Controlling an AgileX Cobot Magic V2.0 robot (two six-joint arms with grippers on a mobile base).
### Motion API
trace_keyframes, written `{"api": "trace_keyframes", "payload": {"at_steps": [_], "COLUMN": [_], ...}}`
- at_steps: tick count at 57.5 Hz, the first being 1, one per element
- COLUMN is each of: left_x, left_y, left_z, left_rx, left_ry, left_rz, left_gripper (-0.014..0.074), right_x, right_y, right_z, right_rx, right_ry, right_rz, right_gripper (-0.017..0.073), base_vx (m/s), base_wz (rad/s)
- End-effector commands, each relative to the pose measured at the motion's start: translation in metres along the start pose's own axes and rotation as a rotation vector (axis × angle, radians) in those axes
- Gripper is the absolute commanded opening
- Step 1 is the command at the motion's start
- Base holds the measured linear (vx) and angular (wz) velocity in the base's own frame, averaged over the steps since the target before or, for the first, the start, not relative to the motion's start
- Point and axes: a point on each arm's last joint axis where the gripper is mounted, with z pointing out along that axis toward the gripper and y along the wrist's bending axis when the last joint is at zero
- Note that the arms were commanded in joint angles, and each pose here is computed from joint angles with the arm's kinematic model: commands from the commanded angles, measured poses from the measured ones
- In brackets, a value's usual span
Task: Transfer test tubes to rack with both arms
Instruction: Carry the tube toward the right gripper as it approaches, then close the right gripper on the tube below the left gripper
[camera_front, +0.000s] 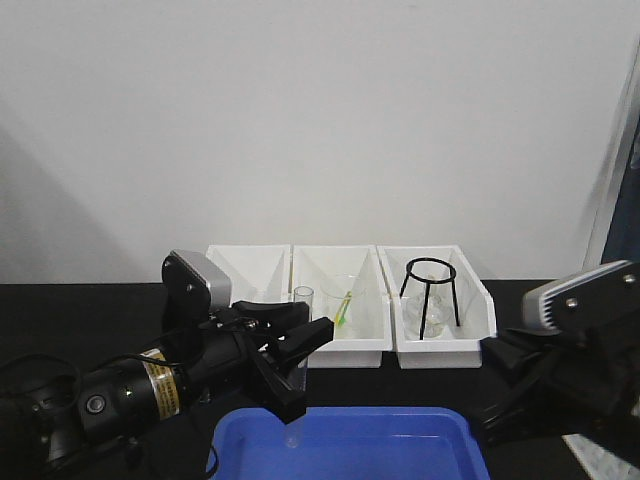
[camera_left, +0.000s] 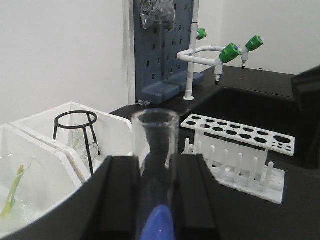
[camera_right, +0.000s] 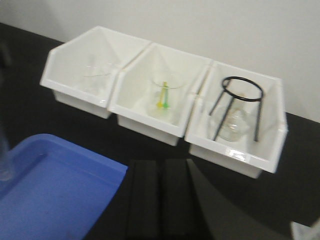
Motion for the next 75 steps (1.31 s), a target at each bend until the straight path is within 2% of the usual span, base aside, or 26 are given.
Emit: {"api": "trace_keyframes", "payload": {"at_steps": [1,11,22,26,35,40,46,51,61,64,70,75], "left_x": [-0.033,-0.034,-0.036,-0.037,-0.039,-0.039,-0.038,-0.036,-0.035,-0.035,-0.034,-0.035], "left_y": [-0.009,-0.01,-0.011,-0.013,-0.015,-0.017,-0.022,-0.026,-0.027,-0.027,-0.026,-0.024], "left_z": [-0.001,-0.001,-0.002,-0.002,-0.003,-0.002,0.0,0.001,0.001,0.001,0.001,0.001], "left_rx": [0.037,0.046,0.074,0.09,0.114,0.128,0.141,0.162,0.168,0.166,0.15,0.129], "left_ry": [-0.134,-0.143,-0.16,-0.173,-0.189,-0.193,-0.187,-0.169,-0.158,-0.158,-0.156,-0.159], "left_rz": [-0.005,-0.007,-0.113,-0.134,-0.128,-0.127,-0.125,-0.102,-0.086,-0.078,-0.025,-0.023], "left_gripper": [-0.0017,-0.0017,-0.0017,-0.0017,-0.0017,-0.0017,-0.0017,-0.0017,-0.0017,-0.0017,-0.0017,-0.0017], "right_x": [-0.021,-0.015,-0.001,0.005,0.012,0.01,0.005,0.003,0.003,0.003,0.003,0.002], "right_y": [0.014,0.051,0.076,0.081,0.083,0.083,0.081,0.08,0.081,0.081,0.081,0.083], "right_z": [0.004,0.025,0.047,0.052,0.06,0.06,0.06,0.06,0.059,0.059,0.059,0.059], "right_rx": [-0.016,-0.111,-0.161,-0.175,-0.176,-0.167,-0.151,-0.144,-0.155,-0.156,-0.165,-0.178], "right_ry": [-0.146,-0.169,-0.149,-0.126,-0.103,-0.13,-0.179,-0.2,-0.196,-0.195,-0.197,-0.203], "right_rz": [-0.028,-0.061,-0.078,-0.076,-0.016,-0.007,-0.001,0.011,0.084,0.097,0.099,0.089], "right_gripper": [-0.0004,-0.0004,-0.0001,0.0002,0.005,0.0101,0.0179,0.0258,0.0391,0.0412,0.0423,0.0423], "base_vx": [0.0,0.0,0.0,0.0,0.0,0.0,0.0,0.0,0.0,0.0,0.0,0.0], "base_wz": [0.0,0.0,0.0,0.0,0.0,0.0,0.0,0.0,0.0,0.0,0.0,0.0]}}
